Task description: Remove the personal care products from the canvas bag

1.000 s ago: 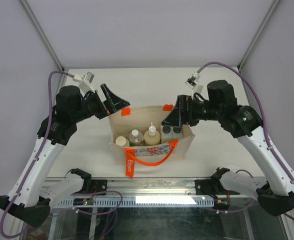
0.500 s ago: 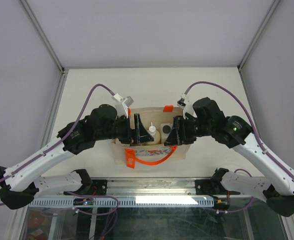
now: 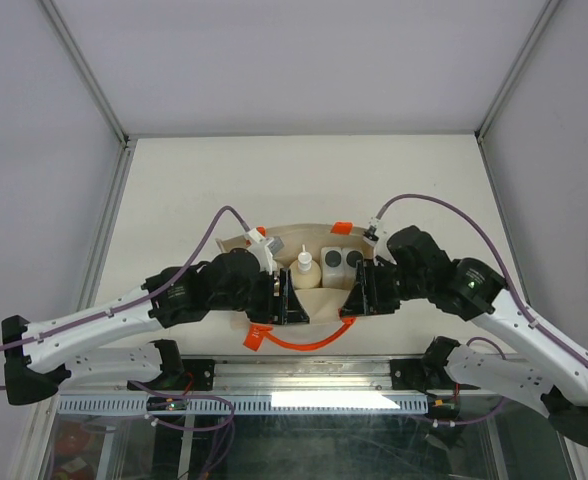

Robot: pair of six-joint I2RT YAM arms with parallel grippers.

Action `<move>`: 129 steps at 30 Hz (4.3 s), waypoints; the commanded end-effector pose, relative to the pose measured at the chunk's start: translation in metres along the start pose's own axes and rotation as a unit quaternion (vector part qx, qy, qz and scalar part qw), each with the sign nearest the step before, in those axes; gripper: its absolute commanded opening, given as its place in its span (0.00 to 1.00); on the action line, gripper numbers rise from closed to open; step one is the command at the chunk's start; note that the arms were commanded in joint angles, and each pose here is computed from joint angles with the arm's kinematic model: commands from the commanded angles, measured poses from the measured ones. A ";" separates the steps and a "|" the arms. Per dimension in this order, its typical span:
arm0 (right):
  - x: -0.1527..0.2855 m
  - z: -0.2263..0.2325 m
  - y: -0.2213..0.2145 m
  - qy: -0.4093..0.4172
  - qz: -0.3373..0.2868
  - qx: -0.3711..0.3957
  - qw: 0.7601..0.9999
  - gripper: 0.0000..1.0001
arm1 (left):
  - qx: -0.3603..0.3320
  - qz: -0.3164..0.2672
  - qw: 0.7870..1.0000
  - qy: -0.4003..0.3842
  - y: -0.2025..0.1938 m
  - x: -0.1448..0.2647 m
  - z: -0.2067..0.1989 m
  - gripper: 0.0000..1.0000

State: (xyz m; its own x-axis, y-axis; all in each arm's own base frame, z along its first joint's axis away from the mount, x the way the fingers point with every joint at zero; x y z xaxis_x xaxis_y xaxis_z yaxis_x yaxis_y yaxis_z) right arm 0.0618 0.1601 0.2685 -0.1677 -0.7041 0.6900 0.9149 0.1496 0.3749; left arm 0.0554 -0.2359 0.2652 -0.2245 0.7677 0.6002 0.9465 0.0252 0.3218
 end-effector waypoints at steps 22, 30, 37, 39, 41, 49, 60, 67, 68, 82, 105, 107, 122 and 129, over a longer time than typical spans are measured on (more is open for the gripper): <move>-0.025 0.047 0.101 -0.234 -0.070 0.102 0.964 0.57 | -0.009 -0.004 0.999 0.033 -0.004 0.000 0.014 0.64; -0.054 0.063 0.113 -0.212 -0.073 0.134 0.965 0.63 | -0.001 -0.038 0.998 0.054 0.001 0.011 0.017 0.64; -0.082 0.060 0.116 -0.239 -0.083 0.158 0.954 0.66 | 0.000 -0.036 0.997 0.062 0.001 0.011 0.019 0.64; -0.088 0.058 0.118 -0.247 -0.088 0.160 0.952 0.65 | 0.001 -0.036 0.997 0.064 0.001 0.011 0.019 0.64; -0.094 0.056 0.119 -0.252 -0.089 0.164 0.950 0.62 | 0.002 -0.039 0.997 0.064 0.001 0.011 0.019 0.64; -0.110 0.040 0.109 -0.287 -0.108 0.178 0.935 0.50 | 0.002 -0.041 0.997 0.065 0.003 0.011 0.018 0.65; -0.123 0.023 0.104 -0.269 -0.189 0.223 0.918 0.52 | 0.003 -0.041 0.997 0.069 0.003 0.009 0.018 0.65; -0.126 0.015 0.103 -0.282 -0.202 0.235 0.908 0.53 | 0.002 -0.043 0.997 0.070 0.004 0.008 0.018 0.65; -0.126 0.015 0.102 -0.283 -0.201 0.236 0.908 0.49 | 0.002 -0.043 0.997 0.070 0.004 0.008 0.018 0.65; -0.118 0.041 0.111 -0.243 -0.243 0.284 0.895 0.00 | -0.002 -0.038 0.996 0.075 0.003 0.006 0.020 0.65; -0.012 0.108 0.140 -0.182 -0.325 0.222 0.901 0.00 | -0.010 -0.068 0.994 0.079 0.010 0.009 0.018 0.70; 0.000 0.112 0.141 -0.184 -0.327 0.212 0.902 0.00 | -0.009 -0.068 0.994 0.080 0.010 0.009 0.019 0.71; 0.094 0.141 0.161 -0.178 -0.406 0.183 0.877 0.00 | -0.008 -0.070 0.994 0.081 0.012 0.007 0.016 0.71; 0.135 0.133 0.168 -0.243 -0.445 0.176 0.844 0.00 | -0.011 -0.074 0.994 0.077 0.014 0.010 0.014 0.72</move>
State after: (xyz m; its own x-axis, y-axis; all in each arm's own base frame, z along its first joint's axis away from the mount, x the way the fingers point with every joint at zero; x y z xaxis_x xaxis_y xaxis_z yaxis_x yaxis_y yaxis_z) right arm 0.1412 0.2094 0.4643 -0.8579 -0.3893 0.3353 0.3209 0.1037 0.9414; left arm 0.0688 -0.2237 0.2580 -0.3782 0.6625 0.6466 0.9083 0.1307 0.3973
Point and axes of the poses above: each gripper's point midway between its finger pads, its own x axis back along the fingers, its own z axis along the line the jaws close on, y = z × x, the point moved 8 cm from there along x, back along the fingers, and after that the axes turned 4 degrees about x, right-handed, at the moved point
